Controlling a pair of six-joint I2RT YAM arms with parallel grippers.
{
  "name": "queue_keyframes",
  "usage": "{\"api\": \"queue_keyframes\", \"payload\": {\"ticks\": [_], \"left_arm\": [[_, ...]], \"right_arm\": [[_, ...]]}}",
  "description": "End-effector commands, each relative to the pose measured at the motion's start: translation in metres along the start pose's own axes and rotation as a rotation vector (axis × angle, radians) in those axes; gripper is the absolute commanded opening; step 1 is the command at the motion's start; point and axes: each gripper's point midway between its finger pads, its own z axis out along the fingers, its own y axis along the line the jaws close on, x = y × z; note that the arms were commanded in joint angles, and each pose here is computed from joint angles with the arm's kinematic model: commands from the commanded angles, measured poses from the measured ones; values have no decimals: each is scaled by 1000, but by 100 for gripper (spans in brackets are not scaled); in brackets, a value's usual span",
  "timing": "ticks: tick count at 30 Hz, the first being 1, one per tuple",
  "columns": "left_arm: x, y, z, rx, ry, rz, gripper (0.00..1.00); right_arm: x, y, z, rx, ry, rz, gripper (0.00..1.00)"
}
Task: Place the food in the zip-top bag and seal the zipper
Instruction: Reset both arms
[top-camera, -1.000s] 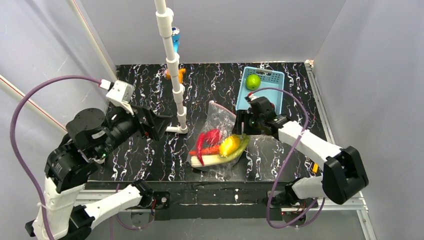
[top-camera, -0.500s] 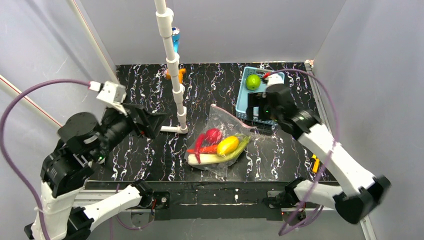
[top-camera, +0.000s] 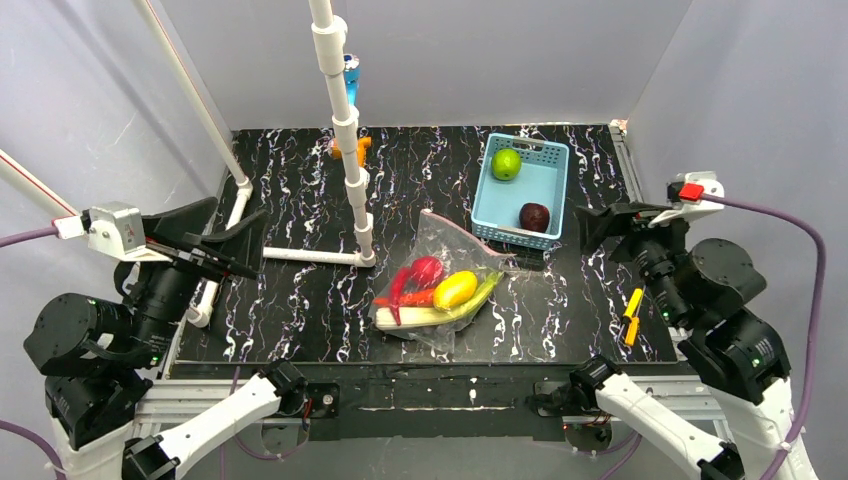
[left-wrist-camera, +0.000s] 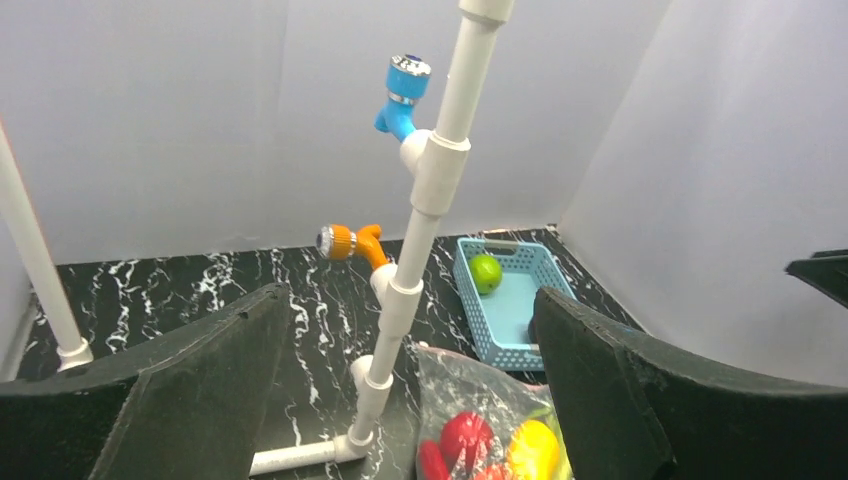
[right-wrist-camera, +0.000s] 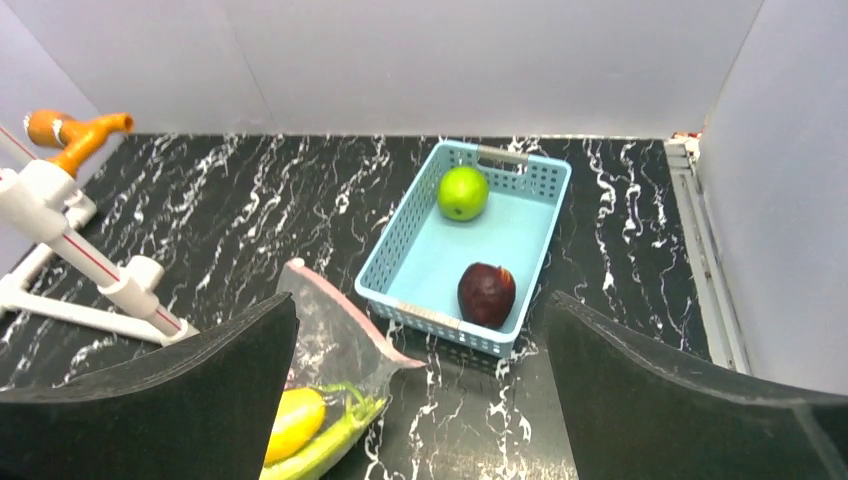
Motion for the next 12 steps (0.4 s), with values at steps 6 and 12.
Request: {"api": "queue_keyframes", "payload": {"ticks": [6, 12], "left_arm": [[-2, 8, 12, -57, -26, 50, 92], [2, 7, 14, -55, -18, 45, 92]], "right_arm": [[-46, -13, -20, 47, -135, 64, 98], [-41, -28, -21, 125, -169, 111, 98]]}}
